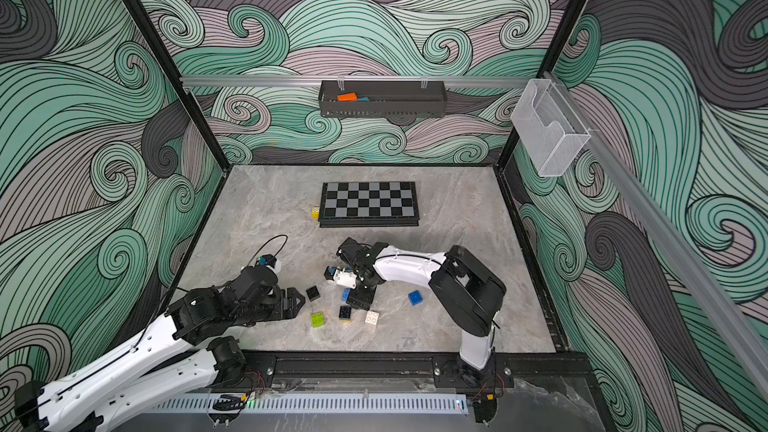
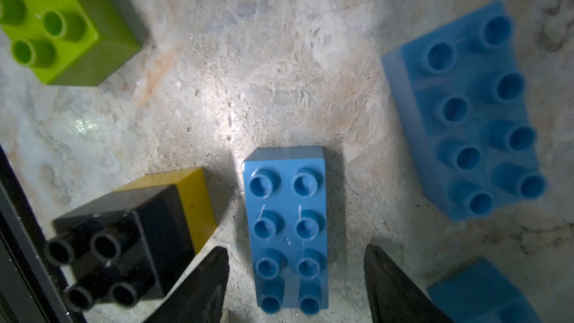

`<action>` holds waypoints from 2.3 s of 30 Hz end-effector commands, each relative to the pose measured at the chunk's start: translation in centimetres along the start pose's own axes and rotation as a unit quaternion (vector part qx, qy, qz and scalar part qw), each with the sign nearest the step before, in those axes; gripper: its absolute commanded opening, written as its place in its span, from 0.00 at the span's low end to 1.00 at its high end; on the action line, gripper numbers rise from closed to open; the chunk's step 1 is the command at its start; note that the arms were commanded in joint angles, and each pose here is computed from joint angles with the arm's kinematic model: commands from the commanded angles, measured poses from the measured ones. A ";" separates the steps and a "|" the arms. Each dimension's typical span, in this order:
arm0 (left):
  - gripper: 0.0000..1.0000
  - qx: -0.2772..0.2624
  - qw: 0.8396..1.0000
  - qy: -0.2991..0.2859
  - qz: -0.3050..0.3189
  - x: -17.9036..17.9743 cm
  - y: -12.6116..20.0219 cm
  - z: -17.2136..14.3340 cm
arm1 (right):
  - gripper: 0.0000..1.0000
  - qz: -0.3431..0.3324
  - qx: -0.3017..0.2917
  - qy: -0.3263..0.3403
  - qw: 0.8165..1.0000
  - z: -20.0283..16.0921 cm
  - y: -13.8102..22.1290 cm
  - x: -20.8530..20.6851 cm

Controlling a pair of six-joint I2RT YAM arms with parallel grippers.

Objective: Assemble a giraffe with lego
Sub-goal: Pick up the lego brick from the center of the board, then adjust the lego brick at the center of the board.

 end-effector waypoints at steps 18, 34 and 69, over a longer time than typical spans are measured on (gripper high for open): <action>0.85 0.007 1.000 -0.002 0.001 0.3 0.4 0.0 | 0.19 -0.024 -0.022 0.008 0.999 1.3 1.1 0.5; 0.84 0.054 0.998 -0.004 -0.028 0.2 -3.5 -1.9 | 0.19 -0.056 -0.054 -0.013 0.997 -1.8 11.0 3.0; 0.38 0.146 0.986 -0.066 -0.038 -7.0 -11.0 -0.5 | 0.22 -0.047 -0.084 -0.087 0.992 -5.0 12.9 5.3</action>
Point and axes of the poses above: each gripper's point midway between its finger pads, its own y axis back along the fingers, its own x axis along the line the jaws close on, z = x × y, the point moved 6 cm from there along y, back along the fingers, and after that the axes turned 6 degrees about y, right-handed, at the moved point
